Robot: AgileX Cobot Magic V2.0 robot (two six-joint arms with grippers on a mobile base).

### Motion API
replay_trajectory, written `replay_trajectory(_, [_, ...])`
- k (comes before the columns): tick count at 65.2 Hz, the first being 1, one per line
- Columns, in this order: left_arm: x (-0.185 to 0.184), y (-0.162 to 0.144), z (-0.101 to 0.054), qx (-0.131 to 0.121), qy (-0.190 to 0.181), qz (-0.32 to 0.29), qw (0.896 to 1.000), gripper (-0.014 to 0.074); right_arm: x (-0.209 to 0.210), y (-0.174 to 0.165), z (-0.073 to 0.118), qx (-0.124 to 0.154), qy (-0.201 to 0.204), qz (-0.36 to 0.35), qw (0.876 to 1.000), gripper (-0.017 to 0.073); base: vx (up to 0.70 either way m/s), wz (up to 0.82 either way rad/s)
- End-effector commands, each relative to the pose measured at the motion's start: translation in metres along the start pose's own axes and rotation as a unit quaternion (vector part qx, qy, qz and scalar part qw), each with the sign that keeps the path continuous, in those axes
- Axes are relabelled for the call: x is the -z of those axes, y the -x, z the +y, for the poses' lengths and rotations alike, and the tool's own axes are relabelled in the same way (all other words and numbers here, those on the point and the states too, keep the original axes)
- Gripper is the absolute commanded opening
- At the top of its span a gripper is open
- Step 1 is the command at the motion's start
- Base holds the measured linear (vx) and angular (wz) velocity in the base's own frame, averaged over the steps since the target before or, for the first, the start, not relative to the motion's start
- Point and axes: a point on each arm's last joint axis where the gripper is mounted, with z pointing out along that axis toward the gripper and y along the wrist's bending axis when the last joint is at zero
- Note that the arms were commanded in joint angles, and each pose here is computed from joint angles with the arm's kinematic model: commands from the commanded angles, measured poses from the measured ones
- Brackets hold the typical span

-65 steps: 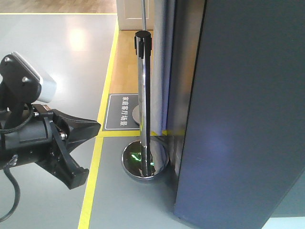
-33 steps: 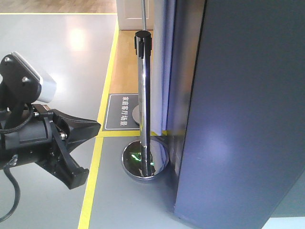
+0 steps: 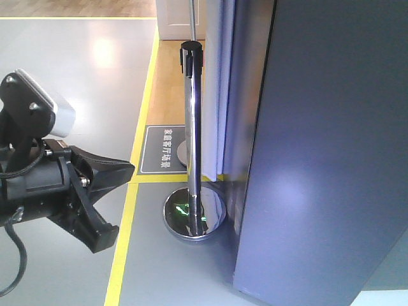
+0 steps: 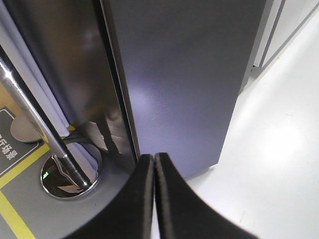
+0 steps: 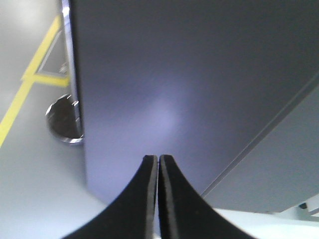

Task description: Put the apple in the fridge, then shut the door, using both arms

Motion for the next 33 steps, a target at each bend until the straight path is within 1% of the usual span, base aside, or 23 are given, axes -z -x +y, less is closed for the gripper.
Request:
replay_trajectory(1, [0.008,0.013,0.001,0.005,0.010,-0.045,0.999,-0.0006,0.002,0.032,-0.003,-0.003,-0.017,-0.062,0.998,-0.0003,0.00,0.00])
replay_trajectory(3, [0.008,0.013,0.001,0.005,0.010,-0.045,0.999,-0.0006,0.002,0.038,-0.004,-0.006,-0.019,-0.067,0.998,-0.0003,0.00,0.00])
replay_trajectory(10, [0.008,0.013,0.001,0.005,0.010,-0.045,0.999,-0.0006,-0.006,0.059,-0.003,-0.002,-0.029,-0.069,0.997,-0.0003,0.00,0.00])
replay_trajectory(14, [0.008,0.013,0.001,0.005,0.010,-0.045,0.999,-0.0006,-0.012,0.072,-0.005,-0.009,-0.041,-0.069,0.997,-0.0003,0.00,0.00])
replay_trajectory(20, [0.008,0.013,0.001,0.005,0.010,-0.045,0.999,-0.0006,-0.023,0.088,-0.015,-0.020,-0.068,-0.067,0.995,-0.0003,0.00,0.00])
replay_trajectory(26, [0.008,0.013,0.001,0.005,0.010,-0.045,0.999,-0.0006,-0.034,0.101,-0.024,-0.029,-0.076,-0.069,0.994,-0.0003,0.00,0.00])
replay_trajectory(29, [0.008,0.013,0.001,0.005,0.010,-0.045,0.999,-0.0006,-0.042,0.107,-0.029,-0.036,-0.073,-0.066,0.994,-0.0003,0.00,0.00])
replay_trajectory(30, [0.008,0.013,0.001,0.005,0.010,-0.045,0.999,-0.0006,-0.043,0.110,-0.031,-0.043,-0.073,-0.068,0.994,-0.0003,0.00,0.00])
replay_trajectory(33, [0.008,0.013,0.001,0.005,0.010,-0.045,0.999,-0.0006,-0.050,0.116,-0.038,-0.048,-0.076,-0.065,0.994,-0.0003,0.00,0.00])
